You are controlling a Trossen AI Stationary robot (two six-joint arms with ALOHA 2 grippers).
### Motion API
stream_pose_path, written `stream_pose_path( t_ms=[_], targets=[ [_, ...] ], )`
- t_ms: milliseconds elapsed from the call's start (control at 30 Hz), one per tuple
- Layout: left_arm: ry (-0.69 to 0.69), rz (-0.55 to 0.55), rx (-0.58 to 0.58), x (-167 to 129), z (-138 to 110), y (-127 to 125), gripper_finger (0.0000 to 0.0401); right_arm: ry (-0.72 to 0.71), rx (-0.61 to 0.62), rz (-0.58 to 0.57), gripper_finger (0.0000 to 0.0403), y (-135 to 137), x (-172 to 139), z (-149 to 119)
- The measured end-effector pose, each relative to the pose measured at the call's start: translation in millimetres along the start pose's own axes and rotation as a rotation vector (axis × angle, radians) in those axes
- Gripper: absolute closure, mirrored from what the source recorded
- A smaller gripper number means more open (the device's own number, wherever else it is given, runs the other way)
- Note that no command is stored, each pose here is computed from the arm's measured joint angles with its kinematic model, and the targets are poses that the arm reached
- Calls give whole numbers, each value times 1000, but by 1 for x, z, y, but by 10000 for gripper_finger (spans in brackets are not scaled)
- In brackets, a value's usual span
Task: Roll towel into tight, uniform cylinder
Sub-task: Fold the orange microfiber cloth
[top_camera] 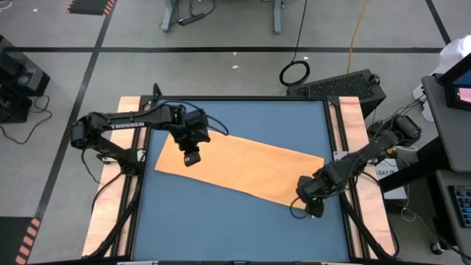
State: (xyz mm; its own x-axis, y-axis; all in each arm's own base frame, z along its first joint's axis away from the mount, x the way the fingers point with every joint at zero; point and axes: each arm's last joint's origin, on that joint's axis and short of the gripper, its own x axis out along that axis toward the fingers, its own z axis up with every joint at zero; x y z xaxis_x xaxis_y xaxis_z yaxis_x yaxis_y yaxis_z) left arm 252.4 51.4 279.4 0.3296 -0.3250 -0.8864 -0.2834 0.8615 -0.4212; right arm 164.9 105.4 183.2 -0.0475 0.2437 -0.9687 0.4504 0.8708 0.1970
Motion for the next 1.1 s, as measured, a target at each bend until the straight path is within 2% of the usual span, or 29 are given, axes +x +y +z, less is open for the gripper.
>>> stream_pose_path(
  t_ms=[133, 267, 400, 567, 800, 967, 1100],
  targets=[
    [-48, 13, -54, 3, 4, -7, 393, -14, -30, -68, 120, -1, 3, -8],
    [-139, -24, -104, 6, 12, -20, 393, -55, -65, -60, 117, 1, 10, -10],
    [-170, -69, -139, 11, 13, -37, 391, -107, -88, -47, 121, 3, 16, -11],
    [-154, -60, -214, 19, 6, -56, 354, -155, -80, -67, 108, 5, 20, -14],
    [-182, -6, -200, 26, -1, -74, 291, -296, -124, -53, 92, 17, 24, -20],
    [-206, 28, -195, 26, -2, -75, 274, -280, -92, -62, 92, 20, 30, -24],
    [-214, 30, -194, 26, -1, -75, 273, -270, -68, -9, 92, 26, 31, -28]
  ],
)
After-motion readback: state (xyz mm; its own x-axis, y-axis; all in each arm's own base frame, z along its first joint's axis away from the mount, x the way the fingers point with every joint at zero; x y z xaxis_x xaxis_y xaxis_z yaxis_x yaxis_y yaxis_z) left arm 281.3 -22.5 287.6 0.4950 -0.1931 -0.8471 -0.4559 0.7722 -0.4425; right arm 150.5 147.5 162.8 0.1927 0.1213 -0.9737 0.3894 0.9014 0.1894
